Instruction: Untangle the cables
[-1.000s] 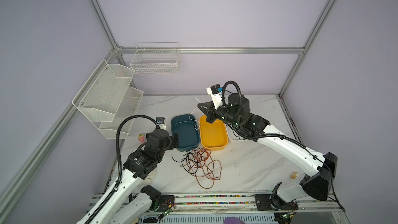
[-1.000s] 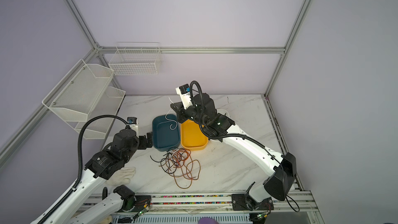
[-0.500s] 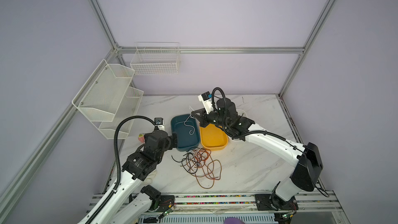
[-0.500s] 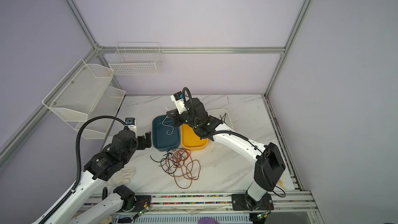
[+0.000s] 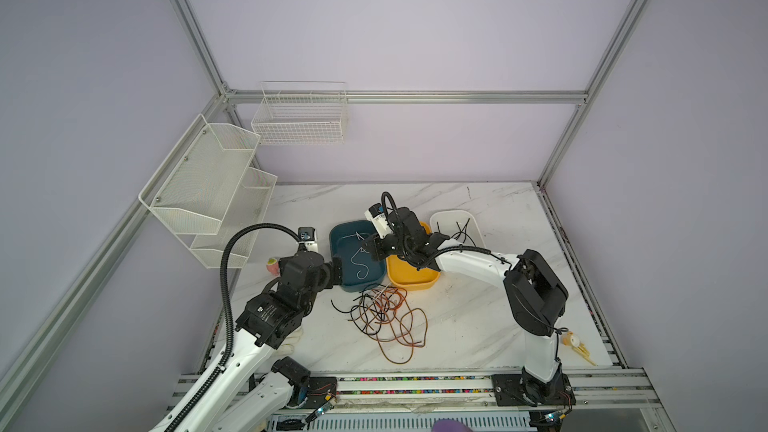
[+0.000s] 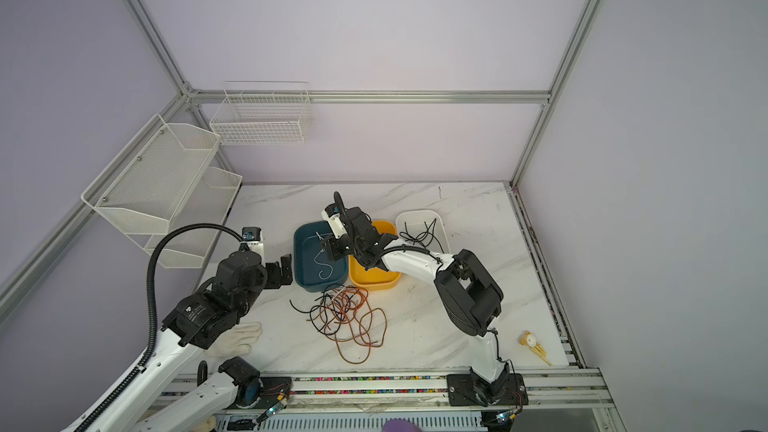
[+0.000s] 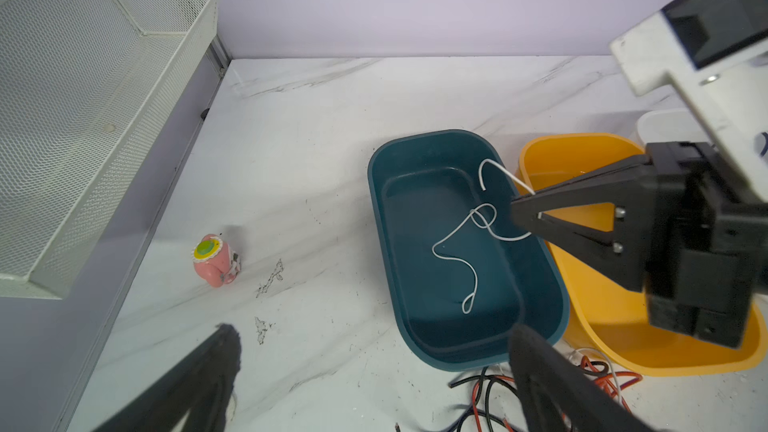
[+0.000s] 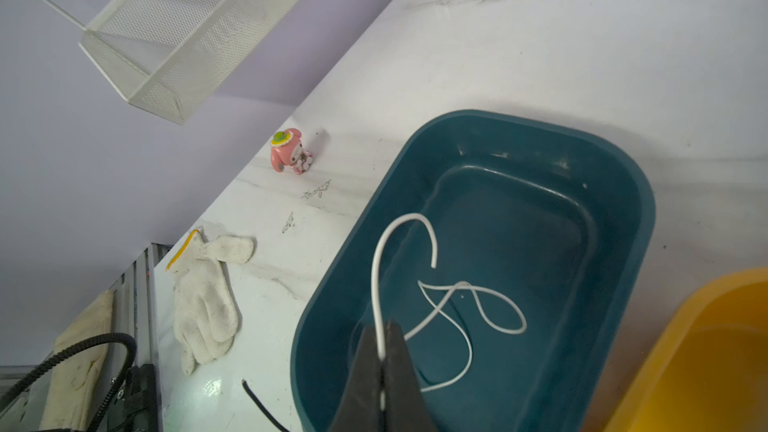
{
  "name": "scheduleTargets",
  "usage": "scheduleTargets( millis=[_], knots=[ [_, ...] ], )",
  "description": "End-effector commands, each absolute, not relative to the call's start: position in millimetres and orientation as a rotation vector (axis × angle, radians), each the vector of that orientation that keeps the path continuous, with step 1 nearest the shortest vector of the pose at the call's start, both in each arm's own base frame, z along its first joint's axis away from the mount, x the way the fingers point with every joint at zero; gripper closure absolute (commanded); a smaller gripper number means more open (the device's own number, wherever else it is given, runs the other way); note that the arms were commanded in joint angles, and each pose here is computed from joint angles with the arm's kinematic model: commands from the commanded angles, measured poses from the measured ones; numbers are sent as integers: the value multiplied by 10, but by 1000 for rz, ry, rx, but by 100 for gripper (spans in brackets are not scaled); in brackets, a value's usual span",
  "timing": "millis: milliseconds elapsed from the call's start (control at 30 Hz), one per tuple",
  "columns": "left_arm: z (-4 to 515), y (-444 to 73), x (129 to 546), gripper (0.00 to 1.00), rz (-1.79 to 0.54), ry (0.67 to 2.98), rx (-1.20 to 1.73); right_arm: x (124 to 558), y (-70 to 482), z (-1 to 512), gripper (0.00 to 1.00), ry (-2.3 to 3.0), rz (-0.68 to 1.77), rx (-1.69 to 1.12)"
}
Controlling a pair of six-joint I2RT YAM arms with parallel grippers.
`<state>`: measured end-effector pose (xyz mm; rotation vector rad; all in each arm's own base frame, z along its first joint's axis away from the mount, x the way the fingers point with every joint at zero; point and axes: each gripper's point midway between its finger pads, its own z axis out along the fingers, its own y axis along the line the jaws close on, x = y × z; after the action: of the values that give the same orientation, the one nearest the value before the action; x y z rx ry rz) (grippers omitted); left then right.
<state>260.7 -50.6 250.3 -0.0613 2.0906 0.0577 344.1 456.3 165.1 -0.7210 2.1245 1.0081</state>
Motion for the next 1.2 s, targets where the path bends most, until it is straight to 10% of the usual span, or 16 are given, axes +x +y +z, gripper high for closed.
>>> scheduleTargets(
  millis=[0, 767, 1167],
  knots=[
    [2429, -519, 2635, 0, 45, 2084, -69, 3528, 4619, 1800, 100, 2090, 1026, -695],
    [2416, -554, 2642, 0, 28, 2091, -56, 3331, 4273, 1890, 65, 2201, 884, -590],
    [2420, -590, 2638, 0, 2, 2093, -47, 2455, 4146, 1759, 60, 2352, 976, -465]
  ],
)
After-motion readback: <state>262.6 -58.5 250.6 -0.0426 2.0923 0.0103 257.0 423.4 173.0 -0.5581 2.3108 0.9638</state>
